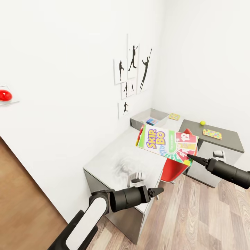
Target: Put all the toys in the child's room - the three board games (two on the bed and one on the table), the two jigsaw puzzles on the table, and the tennis ball on the table - inside the toy box on the table in the child's room.
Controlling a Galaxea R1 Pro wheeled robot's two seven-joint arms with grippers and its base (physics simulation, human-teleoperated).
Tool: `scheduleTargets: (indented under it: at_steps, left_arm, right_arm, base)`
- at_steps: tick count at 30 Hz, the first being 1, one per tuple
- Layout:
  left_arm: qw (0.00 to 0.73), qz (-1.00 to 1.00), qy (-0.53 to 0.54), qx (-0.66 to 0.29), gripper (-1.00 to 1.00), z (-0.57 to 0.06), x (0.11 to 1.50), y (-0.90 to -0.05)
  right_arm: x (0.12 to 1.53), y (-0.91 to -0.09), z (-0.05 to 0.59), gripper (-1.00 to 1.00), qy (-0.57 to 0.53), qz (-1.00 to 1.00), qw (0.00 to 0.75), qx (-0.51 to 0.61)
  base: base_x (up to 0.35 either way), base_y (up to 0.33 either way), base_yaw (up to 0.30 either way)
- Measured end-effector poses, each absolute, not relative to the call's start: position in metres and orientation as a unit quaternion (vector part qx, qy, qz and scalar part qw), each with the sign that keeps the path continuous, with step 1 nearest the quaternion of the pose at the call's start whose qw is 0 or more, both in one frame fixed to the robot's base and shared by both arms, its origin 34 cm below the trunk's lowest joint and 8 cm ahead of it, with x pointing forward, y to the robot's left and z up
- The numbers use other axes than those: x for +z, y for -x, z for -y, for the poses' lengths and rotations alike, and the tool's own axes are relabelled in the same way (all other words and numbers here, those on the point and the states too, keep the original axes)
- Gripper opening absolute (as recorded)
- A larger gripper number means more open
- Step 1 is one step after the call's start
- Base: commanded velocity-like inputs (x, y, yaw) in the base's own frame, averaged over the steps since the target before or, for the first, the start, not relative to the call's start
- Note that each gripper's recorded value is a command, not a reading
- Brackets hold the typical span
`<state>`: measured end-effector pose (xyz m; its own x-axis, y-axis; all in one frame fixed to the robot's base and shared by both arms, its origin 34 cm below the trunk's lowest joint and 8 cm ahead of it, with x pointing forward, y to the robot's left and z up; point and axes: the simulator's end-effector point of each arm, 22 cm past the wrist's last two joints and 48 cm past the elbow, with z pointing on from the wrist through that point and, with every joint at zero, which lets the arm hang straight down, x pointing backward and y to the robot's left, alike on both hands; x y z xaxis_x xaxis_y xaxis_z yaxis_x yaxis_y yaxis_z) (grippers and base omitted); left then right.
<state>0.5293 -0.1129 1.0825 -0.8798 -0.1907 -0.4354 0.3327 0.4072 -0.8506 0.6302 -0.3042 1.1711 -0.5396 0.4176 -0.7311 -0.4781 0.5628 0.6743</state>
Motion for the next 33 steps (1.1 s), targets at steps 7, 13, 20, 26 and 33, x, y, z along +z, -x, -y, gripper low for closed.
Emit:
scheduleTargets:
  at_steps: [7, 13, 20, 26, 33]
  left_arm:
    - [0.241, -0.804, -0.044, -0.542, 1.0, 0.112, 1.082, -0.527]
    - [0.243, -0.803, -0.045, -0.542, 1.0, 0.112, 1.084, -0.527]
    - [0.246, -0.802, -0.046, -0.542, 1.0, 0.113, 1.087, -0.526]
    - [0.249, -0.801, -0.048, -0.542, 1.0, 0.113, 1.09, -0.525]
    - [0.256, -0.803, -0.053, -0.536, 1.0, 0.112, 1.091, -0.526]
  right_arm:
    - [1.173, -0.629, 0.304, -1.0, 0.021, -0.742, 0.481, 0.467]
    - [1.176, -0.628, 0.304, -1.0, 0.022, -0.74, 0.483, 0.467]
    - [1.179, -0.627, 0.304, -1.0, 0.024, -0.739, 0.485, 0.467]
    - [1.183, -0.626, 0.304, -1.0, 0.026, -0.737, 0.488, 0.467]
    - [1.187, -0.624, 0.304, -1.0, 0.028, -0.735, 0.491, 0.467]
  base:
    - [0.0, 0.0, 0.0]
    - [0.0, 0.0, 0.0]
    - [0.0, 0.0, 0.0]
    - [0.0, 0.0, 0.0]
    - [0.0, 0.0, 0.0]
